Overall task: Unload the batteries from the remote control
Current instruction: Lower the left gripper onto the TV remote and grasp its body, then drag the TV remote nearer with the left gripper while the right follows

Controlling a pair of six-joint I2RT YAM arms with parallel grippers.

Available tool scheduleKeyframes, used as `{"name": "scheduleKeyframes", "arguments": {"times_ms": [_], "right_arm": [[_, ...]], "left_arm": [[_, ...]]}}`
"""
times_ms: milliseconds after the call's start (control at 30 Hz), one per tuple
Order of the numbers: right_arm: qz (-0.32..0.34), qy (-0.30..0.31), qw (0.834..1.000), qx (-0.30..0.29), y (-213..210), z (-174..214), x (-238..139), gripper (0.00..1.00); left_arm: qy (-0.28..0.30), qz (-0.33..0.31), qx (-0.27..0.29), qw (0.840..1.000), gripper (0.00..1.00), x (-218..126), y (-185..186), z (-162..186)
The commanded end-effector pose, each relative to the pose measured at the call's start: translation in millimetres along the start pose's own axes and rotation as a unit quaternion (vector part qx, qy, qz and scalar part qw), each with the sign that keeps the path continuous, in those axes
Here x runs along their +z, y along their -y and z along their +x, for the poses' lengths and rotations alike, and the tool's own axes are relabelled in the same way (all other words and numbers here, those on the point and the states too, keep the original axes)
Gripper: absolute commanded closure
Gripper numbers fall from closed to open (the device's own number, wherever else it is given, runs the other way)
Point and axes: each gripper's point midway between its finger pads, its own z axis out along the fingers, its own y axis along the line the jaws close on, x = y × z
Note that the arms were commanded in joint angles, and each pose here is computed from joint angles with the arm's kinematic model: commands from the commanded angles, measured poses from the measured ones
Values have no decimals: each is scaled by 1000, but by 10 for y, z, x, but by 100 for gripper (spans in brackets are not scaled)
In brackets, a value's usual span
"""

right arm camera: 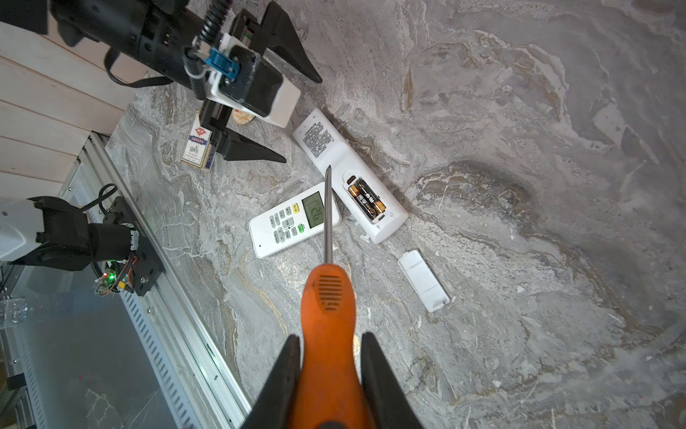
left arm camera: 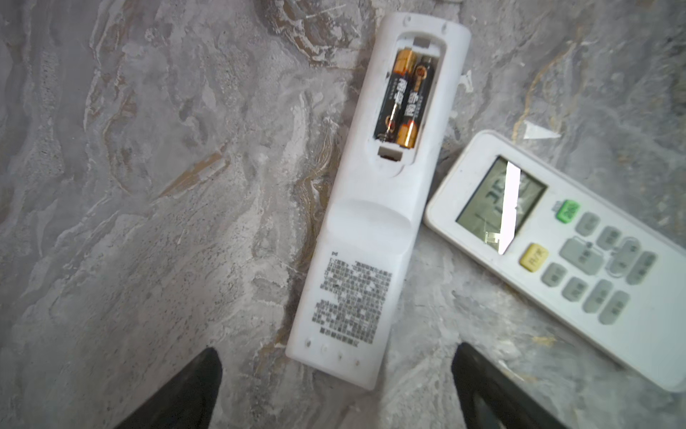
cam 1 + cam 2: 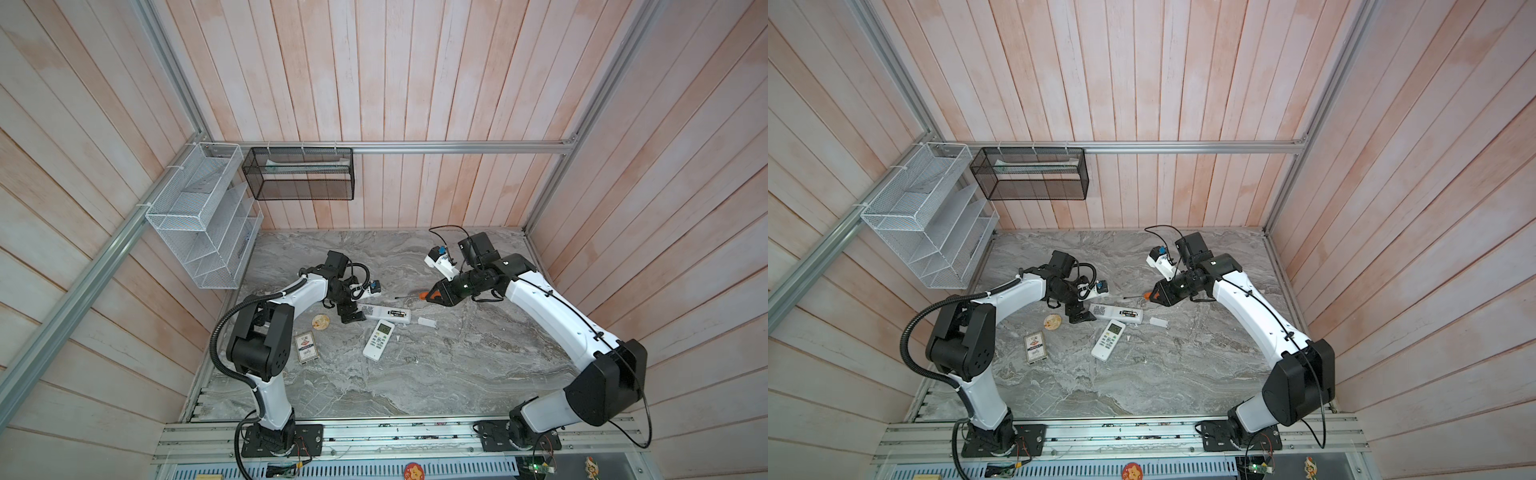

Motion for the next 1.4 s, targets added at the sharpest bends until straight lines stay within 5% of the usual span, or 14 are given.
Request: {"name": "scheduleKeyframes", "arguments": {"times_ms": [0, 533, 833, 1067, 1367], "right_arm": [[-17, 17, 1000, 14, -145, 26, -162, 99], [-17, 50, 997, 53, -179, 24, -241, 100], [-26, 72, 995, 71, -222, 66, -270, 100], [-29, 77, 994, 72, -224, 51, -265, 100], [-31, 80, 994, 65, -230, 57, -257, 100]], "left_arm": [[-1, -21, 36, 999, 1, 13, -187, -40], [1, 39, 72, 997, 9, 363, 162, 38], [14, 62, 56, 996, 26, 428, 291, 58], [-2, 58, 56, 997, 51, 483, 341, 102], [0, 40, 55, 998, 61, 368, 298, -8]]}}
